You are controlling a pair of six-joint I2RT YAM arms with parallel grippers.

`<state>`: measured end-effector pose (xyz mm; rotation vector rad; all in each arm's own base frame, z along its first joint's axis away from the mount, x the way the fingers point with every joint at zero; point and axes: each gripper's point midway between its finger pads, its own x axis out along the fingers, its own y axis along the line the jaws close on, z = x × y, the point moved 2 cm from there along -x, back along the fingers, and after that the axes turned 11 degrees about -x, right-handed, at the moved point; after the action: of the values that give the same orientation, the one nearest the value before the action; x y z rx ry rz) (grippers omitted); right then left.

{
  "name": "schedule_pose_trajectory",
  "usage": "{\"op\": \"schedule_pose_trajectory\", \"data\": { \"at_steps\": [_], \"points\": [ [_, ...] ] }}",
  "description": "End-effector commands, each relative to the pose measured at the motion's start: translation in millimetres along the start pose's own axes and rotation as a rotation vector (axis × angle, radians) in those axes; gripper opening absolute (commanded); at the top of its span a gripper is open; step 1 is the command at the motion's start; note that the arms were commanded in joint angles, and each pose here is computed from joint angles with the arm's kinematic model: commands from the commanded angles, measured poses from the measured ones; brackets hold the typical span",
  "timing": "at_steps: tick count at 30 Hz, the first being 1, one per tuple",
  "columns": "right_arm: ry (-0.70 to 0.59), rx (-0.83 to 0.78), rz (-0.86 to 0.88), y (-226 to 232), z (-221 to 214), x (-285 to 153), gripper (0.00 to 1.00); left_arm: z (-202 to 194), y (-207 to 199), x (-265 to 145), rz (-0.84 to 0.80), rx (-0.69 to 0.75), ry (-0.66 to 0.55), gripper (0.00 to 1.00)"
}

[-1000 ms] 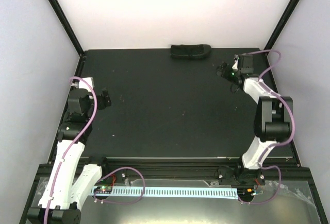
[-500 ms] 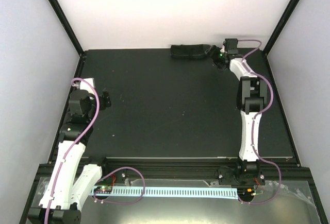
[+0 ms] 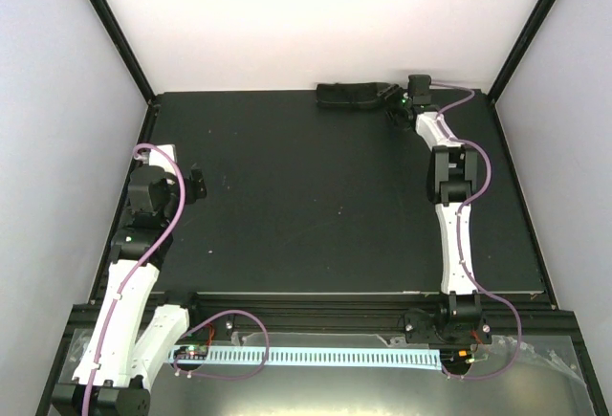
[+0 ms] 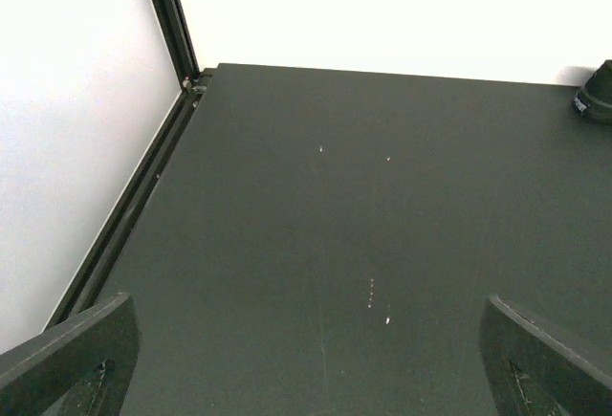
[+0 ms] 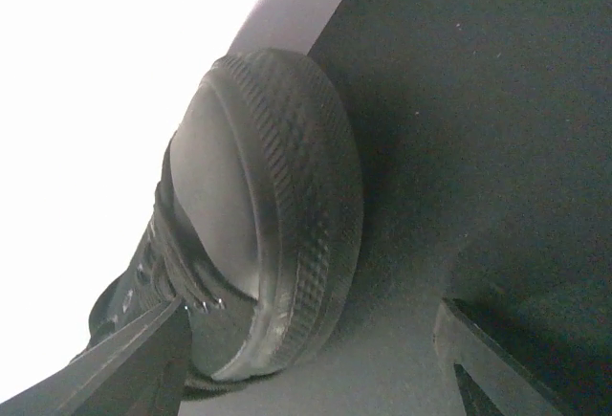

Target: Tie the shoes

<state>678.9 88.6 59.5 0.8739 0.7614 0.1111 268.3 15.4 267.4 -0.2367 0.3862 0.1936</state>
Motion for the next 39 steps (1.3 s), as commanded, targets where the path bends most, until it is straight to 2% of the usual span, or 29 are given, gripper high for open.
{"op": "schedule_pose_trajectory", "data": {
  "at_steps": [1, 4, 15, 21, 23, 26, 27, 28, 31, 35, 39],
  "points": [
    [-0.037, 0.112, 0.037, -5.5, 3.6, 14.6, 0.70, 8.6, -1.1, -1.4, -0.007, 0.005, -0.036, 0.99],
    [-0.041, 0.156, 0.066, -8.1, 1.1, 23.9, 0.64, 7.8, -2.2, 0.5, -0.012, 0.006, -0.027, 0.99],
    [-0.089, 0.201, 0.182, -1.8, 3.4, 46.6, 0.56, 3.8, -1.7, 6.0, -0.010, 0.008, -0.005, 0.99],
    [-0.114, 0.190, 0.251, 8.1, 8.2, 47.6, 0.33, 3.1, -0.6, 7.6, -0.005, 0.013, 0.000, 0.99],
    [-0.124, 0.166, 0.289, 17.4, 12.0, 44.0, 0.21, 2.8, -0.3, 8.4, -0.004, 0.016, 0.002, 0.99],
    [-0.144, 0.095, 0.363, 40.7, 20.1, 30.6, 0.10, 1.6, -0.1, 9.4, -0.003, 0.017, 0.006, 0.99],
    [-0.157, 0.061, 0.394, 55.4, 26.3, 19.5, 0.04, 1.5, 0.1, 9.6, -0.002, 0.017, 0.007, 0.99],
    [-0.168, 0.025, 0.416, 66.5, 29.7, 9.9, 0.02, 1.5, 0.0, 9.4, -0.003, 0.017, 0.007, 0.99],
    [-0.237, -0.113, 0.474, 106.4, 41.9, -35.9, 0.02, 1.3, -0.2, 9.4, -0.004, 0.019, 0.008, 0.99],
    [-0.447, -0.276, 0.544, 147.1, 53.2, -133.1, 0.02, 3.3, 0.6, 8.0, -0.003, 0.016, -0.001, 0.99],
    [-0.536, -0.363, 0.579, 166.3, 53.4, -222.0, 0.02, 4.5, 0.6, 4.8, -0.010, 0.017, -0.011, 0.99]
  ]
}}
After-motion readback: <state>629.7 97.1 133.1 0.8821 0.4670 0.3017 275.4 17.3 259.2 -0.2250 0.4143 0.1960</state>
